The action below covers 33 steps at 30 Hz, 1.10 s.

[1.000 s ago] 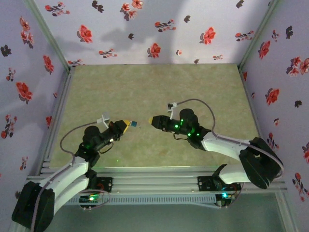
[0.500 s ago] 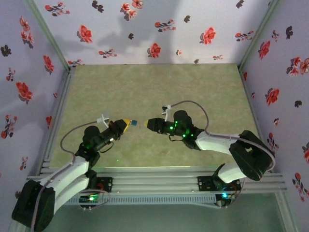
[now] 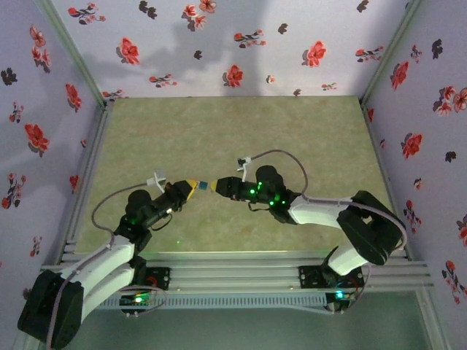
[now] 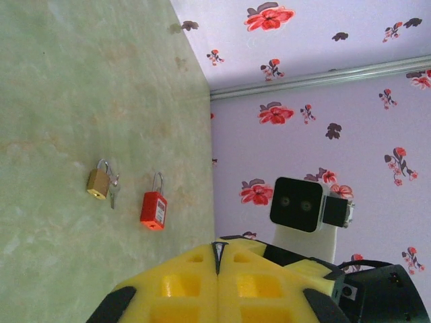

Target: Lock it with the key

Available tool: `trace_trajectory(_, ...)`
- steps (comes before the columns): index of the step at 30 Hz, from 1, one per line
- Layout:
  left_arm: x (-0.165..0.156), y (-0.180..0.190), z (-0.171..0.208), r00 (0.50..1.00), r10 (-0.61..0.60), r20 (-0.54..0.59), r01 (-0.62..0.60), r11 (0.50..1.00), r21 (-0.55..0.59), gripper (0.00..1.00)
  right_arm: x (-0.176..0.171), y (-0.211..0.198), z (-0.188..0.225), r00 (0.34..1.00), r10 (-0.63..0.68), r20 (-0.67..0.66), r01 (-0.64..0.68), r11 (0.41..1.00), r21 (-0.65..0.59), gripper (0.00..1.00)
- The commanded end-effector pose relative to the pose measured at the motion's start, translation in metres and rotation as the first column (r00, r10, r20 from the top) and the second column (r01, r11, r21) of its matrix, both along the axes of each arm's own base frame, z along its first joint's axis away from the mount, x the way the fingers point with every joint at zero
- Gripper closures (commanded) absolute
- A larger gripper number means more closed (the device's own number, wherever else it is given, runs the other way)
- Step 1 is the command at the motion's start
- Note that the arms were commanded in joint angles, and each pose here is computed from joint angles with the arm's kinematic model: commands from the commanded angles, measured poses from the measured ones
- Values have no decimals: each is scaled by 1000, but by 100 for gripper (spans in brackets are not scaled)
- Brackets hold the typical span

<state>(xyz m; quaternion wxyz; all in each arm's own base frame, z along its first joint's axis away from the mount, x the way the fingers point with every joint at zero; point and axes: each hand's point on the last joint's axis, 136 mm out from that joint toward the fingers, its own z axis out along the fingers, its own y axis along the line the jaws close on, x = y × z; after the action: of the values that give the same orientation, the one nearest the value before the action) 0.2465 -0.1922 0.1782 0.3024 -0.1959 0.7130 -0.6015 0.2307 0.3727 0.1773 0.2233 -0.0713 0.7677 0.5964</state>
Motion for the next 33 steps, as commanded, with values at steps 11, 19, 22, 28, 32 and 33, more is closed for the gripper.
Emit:
trace_trajectory(11, -1, 0, 6, 1000, 4, 27, -3, 999, -34, 100, 2, 14, 13, 999, 32, 37, -34, 998, 57, 70)
trace_trajectory(19, -1, -1, 7, 1000, 5, 27, -4, 999, -38, 100, -1, 19, 12, 998, 55, 40, -57, 997, 61, 71)
trace_trajectory(22, -1, 0, 7, 1000, 7, 27, -6, 999, -37, 100, -1, 19, 9, 998, 57, 36, -59, 997, 55, 71)
trace_trajectory(28, -1, 0, 7, 1000, 7, 27, -6, 999, -35, 100, -1, 19, 6, 998, 61, 33, -63, 997, 54, 77)
trace_trajectory(32, -1, -1, 6, 1000, 6, 24, -5, 999, -34, 100, -2, 20, 9, 997, 66, 38, -68, 996, 61, 78)
trace_trajectory(33, -1, -1, 6, 1000, 6, 24, -5, 999, -34, 100, -2, 20, 8, 997, 67, 39, -69, 996, 61, 78)
